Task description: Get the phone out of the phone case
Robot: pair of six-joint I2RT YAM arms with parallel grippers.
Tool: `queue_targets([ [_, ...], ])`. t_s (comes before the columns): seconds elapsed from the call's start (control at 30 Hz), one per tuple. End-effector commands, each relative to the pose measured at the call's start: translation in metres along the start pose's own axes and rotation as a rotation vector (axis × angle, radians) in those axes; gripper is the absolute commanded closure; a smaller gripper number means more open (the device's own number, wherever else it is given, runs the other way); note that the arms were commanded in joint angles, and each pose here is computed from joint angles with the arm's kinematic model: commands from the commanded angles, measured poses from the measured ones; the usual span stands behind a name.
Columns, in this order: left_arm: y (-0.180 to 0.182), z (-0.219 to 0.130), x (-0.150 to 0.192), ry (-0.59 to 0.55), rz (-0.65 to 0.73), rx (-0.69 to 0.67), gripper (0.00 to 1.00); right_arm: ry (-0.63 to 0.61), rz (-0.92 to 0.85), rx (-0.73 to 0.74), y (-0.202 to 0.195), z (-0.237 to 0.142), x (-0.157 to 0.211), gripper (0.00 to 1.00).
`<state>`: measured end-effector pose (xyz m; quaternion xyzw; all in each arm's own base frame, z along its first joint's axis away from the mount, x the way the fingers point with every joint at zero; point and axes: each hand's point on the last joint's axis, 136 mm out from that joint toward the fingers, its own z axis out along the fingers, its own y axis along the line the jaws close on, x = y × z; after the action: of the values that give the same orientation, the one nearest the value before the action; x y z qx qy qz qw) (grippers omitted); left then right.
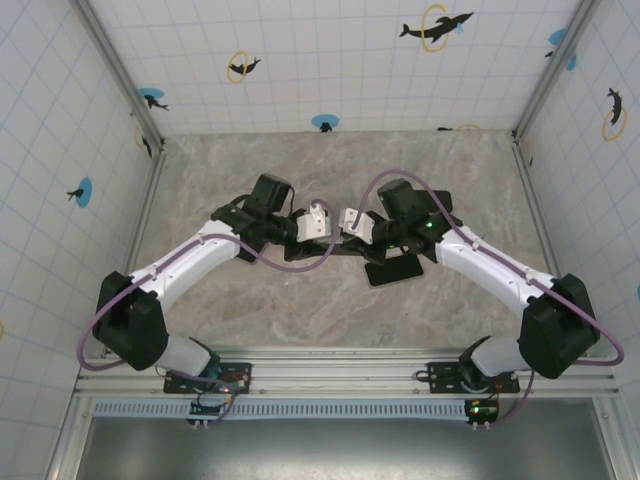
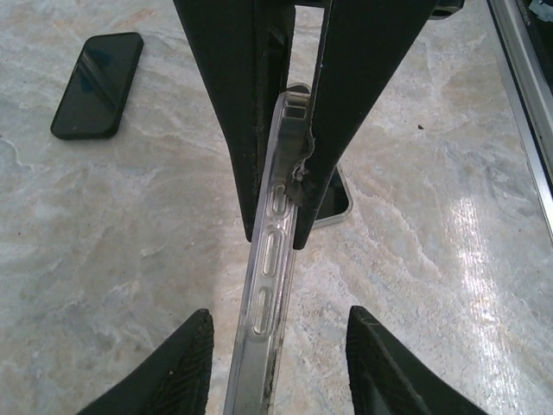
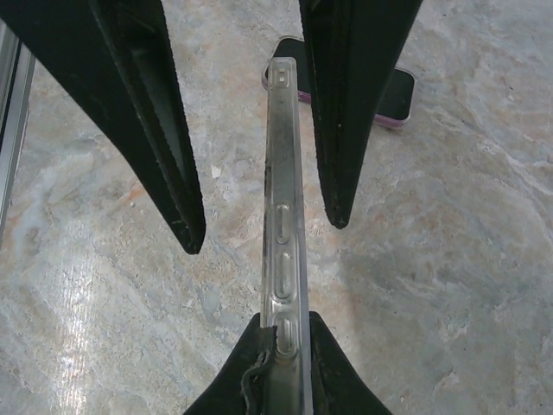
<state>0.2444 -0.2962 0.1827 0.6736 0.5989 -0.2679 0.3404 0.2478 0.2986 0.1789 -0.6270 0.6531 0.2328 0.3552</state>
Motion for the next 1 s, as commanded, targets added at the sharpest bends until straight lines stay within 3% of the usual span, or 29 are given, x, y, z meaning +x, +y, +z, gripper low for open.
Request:
queue_targets([
  [0.0, -0.003, 0.007, -0.002, -0.017, 0.042, 0.031, 0.61, -0.116, -0.055, 0.011, -0.003, -0.008, -0.035, 0.88],
  [0.33, 0.003, 0.006, -0.003, 0.005, 0.041, 0.023, 0.90, -0.155, -0.026, 0.017, -0.002, -0.008, -0.038, 0.88],
  [0.53, 0.003, 0.003, -0.011, -0.004, 0.030, 0.036, 1.00, -0.142, -0.026, 0.019, -0.003, -0.007, -0.033, 0.84],
  [0.8, 0.004, -0.006, -0.029, -0.042, 0.006, 0.049, 1.00, -0.138, -0.014, 0.008, 0.000, -0.005, -0.024, 0.82],
  [0.97, 0.006, -0.013, -0.039, -0.062, 0.009, 0.041, 1.00, -0.137, -0.005, 0.005, 0.000, -0.003, -0.020, 0.69],
])
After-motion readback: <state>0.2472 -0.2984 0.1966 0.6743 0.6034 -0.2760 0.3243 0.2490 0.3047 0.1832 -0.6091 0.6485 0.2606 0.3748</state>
